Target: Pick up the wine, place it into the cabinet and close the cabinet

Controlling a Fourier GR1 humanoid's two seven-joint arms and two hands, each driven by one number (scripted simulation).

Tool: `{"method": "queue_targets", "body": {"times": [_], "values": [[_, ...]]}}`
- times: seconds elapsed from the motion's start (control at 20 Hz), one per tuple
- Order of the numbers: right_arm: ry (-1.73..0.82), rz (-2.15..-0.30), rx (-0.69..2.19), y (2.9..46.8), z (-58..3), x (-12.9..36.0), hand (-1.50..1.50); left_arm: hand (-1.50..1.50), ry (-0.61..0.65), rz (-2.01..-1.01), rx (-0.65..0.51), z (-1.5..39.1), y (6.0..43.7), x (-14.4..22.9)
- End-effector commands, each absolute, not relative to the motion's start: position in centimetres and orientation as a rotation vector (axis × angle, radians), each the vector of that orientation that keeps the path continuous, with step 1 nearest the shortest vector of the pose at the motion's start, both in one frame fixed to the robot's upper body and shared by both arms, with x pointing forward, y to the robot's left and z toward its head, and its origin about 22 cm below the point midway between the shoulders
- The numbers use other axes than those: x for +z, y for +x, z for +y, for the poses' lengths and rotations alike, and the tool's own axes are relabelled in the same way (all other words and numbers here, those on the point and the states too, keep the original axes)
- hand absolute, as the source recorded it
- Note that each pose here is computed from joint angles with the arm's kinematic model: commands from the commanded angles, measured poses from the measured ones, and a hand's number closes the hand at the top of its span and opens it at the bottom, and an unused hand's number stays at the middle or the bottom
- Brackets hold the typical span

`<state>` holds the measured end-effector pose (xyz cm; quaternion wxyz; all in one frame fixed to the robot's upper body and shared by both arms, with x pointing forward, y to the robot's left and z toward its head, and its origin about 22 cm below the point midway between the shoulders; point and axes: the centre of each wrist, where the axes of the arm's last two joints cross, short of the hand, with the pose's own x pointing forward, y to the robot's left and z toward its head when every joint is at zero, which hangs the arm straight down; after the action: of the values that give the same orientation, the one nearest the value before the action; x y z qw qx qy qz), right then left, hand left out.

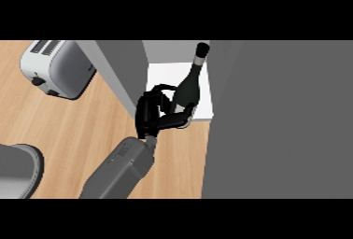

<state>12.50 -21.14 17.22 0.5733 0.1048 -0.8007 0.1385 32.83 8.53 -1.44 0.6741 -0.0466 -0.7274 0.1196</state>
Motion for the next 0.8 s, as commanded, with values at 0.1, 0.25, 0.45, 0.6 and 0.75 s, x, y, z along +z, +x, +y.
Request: {"method": "queue_targets", "body": {"times": [0.1,0.25,0.45,0.6,0.75], "values": [[0.364,-1.927,0.298,9.0,-21.5,19.9,-1.50,1.50,-0.125,-1.601,0.311,8.5,34.5,-1.6],[0.380,-1.919,0.294,8.3,-20.8,20.0,-1.50,1.50,-0.095,-1.611,0.336,8.7,33.7,-3.3],[0.371,-1.910,0.324,8.9,-21.1,20.2,-1.50,1.50,-0.093,-1.590,0.324,8.1,36.8,-0.6],[0.356,-1.912,0.314,8.8,-22.0,19.7,-1.50,1.50,-0.092,-1.575,0.333,7.2,37.2,0.7],[0.362,-1.931,0.298,9.8,-21.8,19.6,-1.50,1.50,-0.076,-1.593,0.357,7.4,38.6,1.7]]}}
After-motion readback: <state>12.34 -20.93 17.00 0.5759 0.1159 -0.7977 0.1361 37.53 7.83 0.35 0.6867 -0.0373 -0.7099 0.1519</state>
